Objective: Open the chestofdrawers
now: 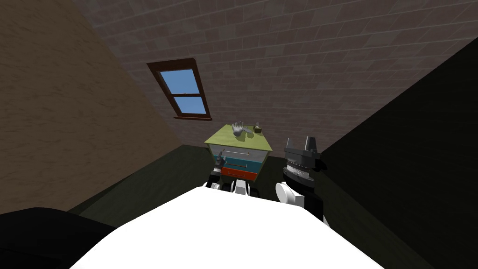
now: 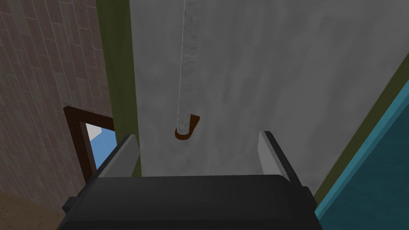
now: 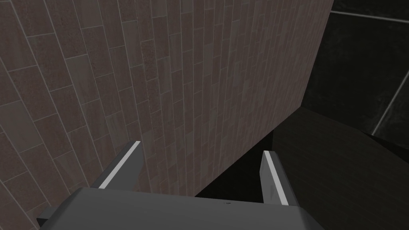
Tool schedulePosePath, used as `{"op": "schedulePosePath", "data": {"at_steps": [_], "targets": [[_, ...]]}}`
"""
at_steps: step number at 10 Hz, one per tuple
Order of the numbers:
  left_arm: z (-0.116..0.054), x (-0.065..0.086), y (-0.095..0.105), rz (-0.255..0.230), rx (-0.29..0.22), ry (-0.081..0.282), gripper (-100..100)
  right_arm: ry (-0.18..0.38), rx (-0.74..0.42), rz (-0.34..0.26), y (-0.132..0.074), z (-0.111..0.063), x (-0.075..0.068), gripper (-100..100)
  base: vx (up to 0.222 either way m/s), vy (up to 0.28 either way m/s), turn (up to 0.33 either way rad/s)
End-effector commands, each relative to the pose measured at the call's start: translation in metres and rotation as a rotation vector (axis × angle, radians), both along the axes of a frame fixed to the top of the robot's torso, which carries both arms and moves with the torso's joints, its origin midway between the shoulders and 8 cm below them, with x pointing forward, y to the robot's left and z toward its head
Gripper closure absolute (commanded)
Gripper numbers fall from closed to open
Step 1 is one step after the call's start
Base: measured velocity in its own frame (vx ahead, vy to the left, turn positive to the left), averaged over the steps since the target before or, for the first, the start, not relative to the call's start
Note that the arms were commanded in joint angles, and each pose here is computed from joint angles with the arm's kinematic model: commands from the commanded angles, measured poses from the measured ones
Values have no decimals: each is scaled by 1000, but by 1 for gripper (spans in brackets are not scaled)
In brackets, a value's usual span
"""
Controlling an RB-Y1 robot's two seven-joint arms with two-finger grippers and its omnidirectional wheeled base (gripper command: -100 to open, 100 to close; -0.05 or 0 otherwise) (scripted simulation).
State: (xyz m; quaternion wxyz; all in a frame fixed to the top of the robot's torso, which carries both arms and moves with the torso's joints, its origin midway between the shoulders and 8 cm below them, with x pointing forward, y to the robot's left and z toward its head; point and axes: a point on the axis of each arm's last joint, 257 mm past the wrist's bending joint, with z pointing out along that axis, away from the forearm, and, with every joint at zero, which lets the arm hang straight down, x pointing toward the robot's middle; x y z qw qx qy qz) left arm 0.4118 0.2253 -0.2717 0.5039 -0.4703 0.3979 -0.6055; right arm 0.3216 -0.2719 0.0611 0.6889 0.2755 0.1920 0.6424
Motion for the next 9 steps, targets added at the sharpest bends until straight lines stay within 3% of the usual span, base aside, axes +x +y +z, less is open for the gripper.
{"op": "schedulePosePath", "data": {"at_steps": [1,4,5,6,7,8,9], "targets": [[6,5,-1,0,-2,0,-100,0,0,0,0,0,0,0,33,1,2],[10,9,-1,0,-2,-2,-100,0,0,0,0,0,0,0,47,-1,0],[3,3,-1,0,-2,0,100,0,0,0,0,0,0,0,-32,5,0],[1,1,-1,0,-2,0,100,0,0,0,0,0,0,0,-47,8,18],[12,5,-1,0,-2,-21,100,0,0,0,0,0,0,0,-31,-1,1],[12,4,6,-11,31,-21,-100,0,0,0,0,0,0,0,-17,-4,-1],[12,5,8,-15,43,-19,-100,0,0,0,0,0,0,0,-8,-4,3]]}}
